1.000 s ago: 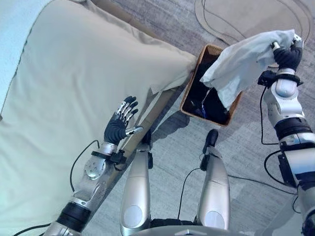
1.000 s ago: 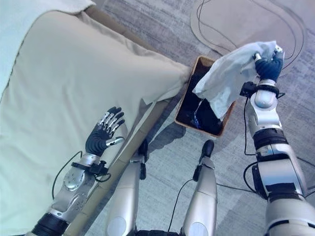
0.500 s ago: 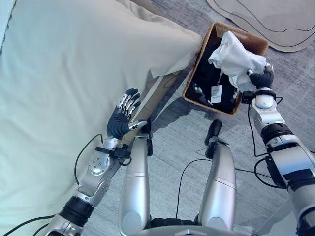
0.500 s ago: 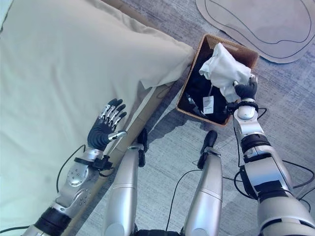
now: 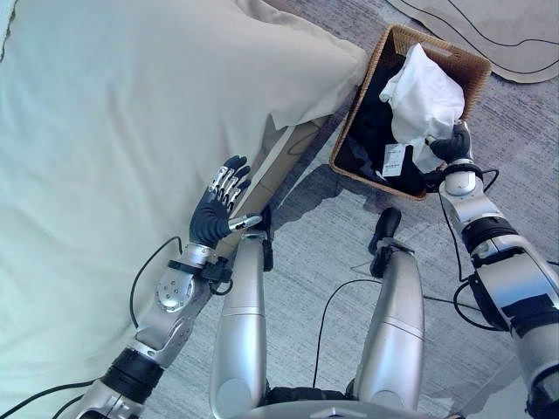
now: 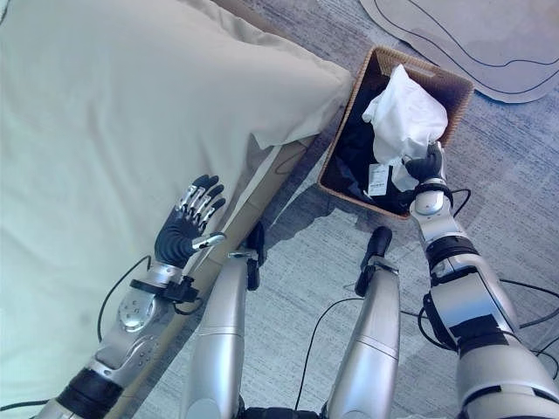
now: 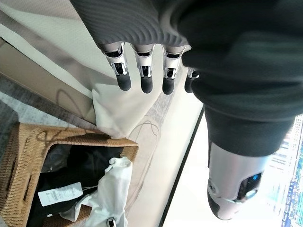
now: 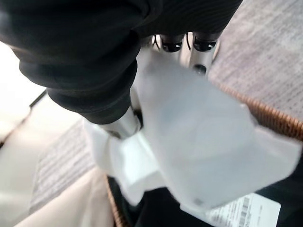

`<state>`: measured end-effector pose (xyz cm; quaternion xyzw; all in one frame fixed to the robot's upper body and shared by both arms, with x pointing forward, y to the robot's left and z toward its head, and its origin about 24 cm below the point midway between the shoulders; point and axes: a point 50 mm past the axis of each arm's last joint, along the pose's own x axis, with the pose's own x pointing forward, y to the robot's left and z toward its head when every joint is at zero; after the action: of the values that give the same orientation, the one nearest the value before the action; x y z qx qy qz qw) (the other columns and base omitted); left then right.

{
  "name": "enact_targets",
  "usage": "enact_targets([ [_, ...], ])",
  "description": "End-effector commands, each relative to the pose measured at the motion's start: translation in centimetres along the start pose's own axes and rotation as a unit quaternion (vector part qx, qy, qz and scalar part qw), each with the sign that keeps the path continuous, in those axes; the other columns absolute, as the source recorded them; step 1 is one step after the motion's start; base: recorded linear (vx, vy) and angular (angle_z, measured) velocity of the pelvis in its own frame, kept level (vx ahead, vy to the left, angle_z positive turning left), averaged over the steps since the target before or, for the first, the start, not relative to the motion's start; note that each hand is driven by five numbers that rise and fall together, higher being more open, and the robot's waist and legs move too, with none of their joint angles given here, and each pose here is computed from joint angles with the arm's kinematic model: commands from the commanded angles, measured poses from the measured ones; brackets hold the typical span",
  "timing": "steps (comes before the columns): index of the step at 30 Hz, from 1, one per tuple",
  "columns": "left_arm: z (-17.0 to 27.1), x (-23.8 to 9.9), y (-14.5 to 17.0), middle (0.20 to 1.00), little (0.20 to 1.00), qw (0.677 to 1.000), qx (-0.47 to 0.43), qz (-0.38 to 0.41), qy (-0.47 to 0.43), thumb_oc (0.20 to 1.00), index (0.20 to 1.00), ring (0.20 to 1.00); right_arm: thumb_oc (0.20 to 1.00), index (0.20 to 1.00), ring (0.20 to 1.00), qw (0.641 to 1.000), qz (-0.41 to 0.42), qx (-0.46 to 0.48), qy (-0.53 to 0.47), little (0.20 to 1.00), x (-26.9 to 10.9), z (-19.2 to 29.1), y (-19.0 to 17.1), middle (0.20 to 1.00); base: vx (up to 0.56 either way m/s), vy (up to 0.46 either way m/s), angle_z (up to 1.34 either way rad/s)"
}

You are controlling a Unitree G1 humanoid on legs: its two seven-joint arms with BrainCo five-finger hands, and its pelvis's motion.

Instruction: Pick up clothes into the bucket

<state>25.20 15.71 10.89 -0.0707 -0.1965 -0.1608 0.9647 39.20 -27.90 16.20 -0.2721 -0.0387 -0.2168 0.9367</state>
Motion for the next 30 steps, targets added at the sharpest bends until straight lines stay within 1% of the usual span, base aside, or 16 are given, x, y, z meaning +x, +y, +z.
enact_targets([
  [1, 2.4, 0.3, -0.6, 1.0, 1.0, 0.997, -0.025, -0.005, -0.072, 1.0, 1.0, 1.0, 1.0, 1.0, 1.0, 0.999, -0.036, -0.001, -0.008, 1.0, 0.7, 0.9, -1.7, 1.0, 0.0, 0.0, 0.0],
  [12, 2.2, 0.6, 0.2, 1.0, 1.0, 0.997, -0.03, 0.007, -0.076, 1.0, 1.0, 1.0, 1.0, 1.0, 1.0, 1.0, -0.028, 0.013, 0.004, 1.0, 0.1, -0.2, -0.9, 1.0, 0.0, 0.001, 0.0],
  [17, 2.1, 0.6, 0.9, 1.0, 1.0, 0.997, -0.014, 0.014, -0.071, 1.0, 1.0, 1.0, 1.0, 1.0, 1.0, 0.999, -0.019, 0.03, 0.008, 1.0, -0.8, -1.5, -0.1, 1.0, 0.03, -0.021, 0.0],
  [18, 1.8, 0.3, 1.3, 1.0, 1.0, 0.997, -0.012, 0.025, -0.066, 1.0, 1.0, 1.0, 1.0, 1.0, 1.0, 0.999, -0.015, 0.051, -0.009, 1.0, -1.4, -1.6, 0.3, 1.0, 0.04, -0.034, -0.01],
  [19, 1.8, 0.3, 1.2, 1.0, 1.0, 0.997, -0.012, 0.025, -0.066, 1.0, 1.0, 1.0, 1.0, 1.0, 1.0, 0.999, -0.015, 0.051, -0.009, 1.0, -1.5, -1.6, 0.3, 1.0, 0.06, -0.055, -0.02],
  [22, 0.8, -0.2, 2.0, 1.0, 1.0, 0.998, -0.008, 0.045, -0.045, 1.0, 1.0, 1.0, 1.0, 1.0, 1.0, 0.993, 0.0, 0.11, -0.038, 1.0, -3.6, -2.4, 1.5, 1.0, 0.08, -0.07, 0.01],
  [23, 0.8, -0.3, 2.0, 1.0, 1.0, 0.998, -0.008, 0.045, -0.045, 1.0, 1.0, 1.0, 1.0, 1.0, 1.0, 0.993, 0.0, 0.109, -0.037, 1.0, -3.7, -2.5, 1.5, 1.0, 0.13, -0.093, 0.06],
  [24, 0.3, -0.6, 2.6, 1.0, 1.0, 0.998, 0.0, 0.055, -0.032, 1.0, 1.0, 1.0, 1.0, 1.0, 1.0, 0.99, 0.008, 0.131, -0.048, 1.0, -5.0, -3.0, 1.9, 1.0, 0.08, -0.053, 0.02],
  [25, 0.3, -0.6, 2.6, 1.0, 1.0, 0.998, 0.0, 0.055, -0.032, 1.0, 1.0, 1.0, 1.0, 1.0, 1.0, 0.99, 0.008, 0.131, -0.047, 1.0, -5.1, -3.1, 1.9, 1.0, 0.12, -0.076, 0.0],
  [27, -0.3, -1.5, 3.3, 1.0, 1.0, 0.998, 0.012, 0.068, -0.012, 1.0, 1.0, 1.0, 1.0, 1.0, 1.0, 0.988, 0.03, 0.143, -0.056, 1.0, -7.2, -4.1, 2.4, 1.0, 0.11, -0.087, -0.02],
  [29, -0.7, -1.7, 3.5, 1.0, 1.0, 0.997, 0.017, 0.074, -0.002, 1.0, 1.0, 1.0, 1.0, 1.0, 1.0, 0.986, 0.034, 0.152, -0.052, 1.0, -7.9, -4.6, 2.6, 1.0, 0.1, -0.079, -0.03],
  [30, -1.3, -2.5, 3.9, 1.0, 1.0, 0.996, 0.019, 0.086, 0.016, 1.0, 1.0, 1.0, 1.0, 1.0, 1.0, 0.984, 0.046, 0.163, -0.053, 1.0, -9.2, -5.1, 2.9, 1.0, 0.11, -0.065, 0.05],
])
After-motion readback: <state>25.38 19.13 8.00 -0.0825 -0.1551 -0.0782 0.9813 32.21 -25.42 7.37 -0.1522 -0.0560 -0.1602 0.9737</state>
